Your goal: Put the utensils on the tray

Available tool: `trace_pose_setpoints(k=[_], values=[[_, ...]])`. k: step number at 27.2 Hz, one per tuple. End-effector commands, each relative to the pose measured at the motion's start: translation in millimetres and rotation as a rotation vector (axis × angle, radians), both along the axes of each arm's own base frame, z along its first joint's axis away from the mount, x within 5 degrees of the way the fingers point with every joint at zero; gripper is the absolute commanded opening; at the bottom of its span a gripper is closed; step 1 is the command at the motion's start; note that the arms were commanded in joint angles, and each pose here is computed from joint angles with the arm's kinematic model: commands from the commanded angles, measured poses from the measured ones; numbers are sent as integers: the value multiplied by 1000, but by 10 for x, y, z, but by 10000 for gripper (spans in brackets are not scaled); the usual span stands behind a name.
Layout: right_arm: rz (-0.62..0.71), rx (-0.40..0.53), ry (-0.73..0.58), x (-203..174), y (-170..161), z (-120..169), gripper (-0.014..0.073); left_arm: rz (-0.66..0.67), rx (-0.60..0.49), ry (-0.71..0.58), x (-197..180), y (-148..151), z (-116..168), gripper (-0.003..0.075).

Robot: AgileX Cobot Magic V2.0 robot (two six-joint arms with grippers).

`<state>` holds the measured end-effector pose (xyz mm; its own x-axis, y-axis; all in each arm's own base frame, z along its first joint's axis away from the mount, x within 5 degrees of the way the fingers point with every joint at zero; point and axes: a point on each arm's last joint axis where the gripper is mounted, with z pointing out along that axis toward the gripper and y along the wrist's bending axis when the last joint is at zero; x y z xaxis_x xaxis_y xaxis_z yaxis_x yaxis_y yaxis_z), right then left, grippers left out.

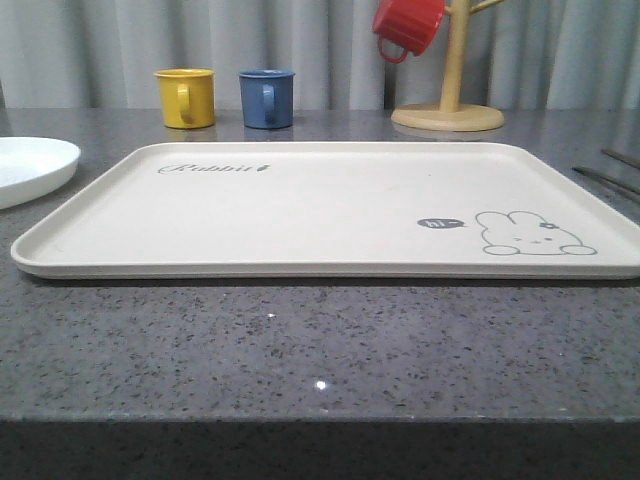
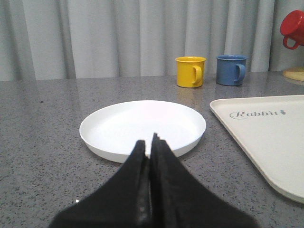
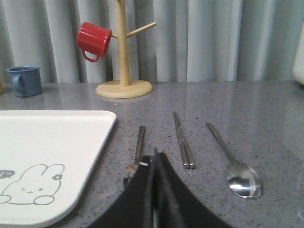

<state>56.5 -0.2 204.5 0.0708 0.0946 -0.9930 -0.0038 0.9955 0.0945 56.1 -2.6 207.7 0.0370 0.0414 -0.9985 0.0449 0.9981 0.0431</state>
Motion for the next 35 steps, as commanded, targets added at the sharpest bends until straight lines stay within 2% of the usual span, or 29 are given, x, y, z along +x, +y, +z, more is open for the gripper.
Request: trace_pose_setpoints(k=[1, 21, 26, 30, 35], values=[[0, -11, -107, -24, 1, 90, -67, -7, -18, -82, -14, -2, 22, -20], [0, -11, -107, -24, 1, 90, -67, -7, -18, -82, -14, -2, 22, -20], [0, -12, -126, -27, 1, 109, -67, -7, -21, -148, -24, -1, 87, -20], [0, -12, -130, -61, 1, 270, -67, -7, -25, -221, -71, 2, 313, -20], [-1, -13, -95, -164, 0, 681, -67, -10, -27, -270, -221, 8, 823, -20]])
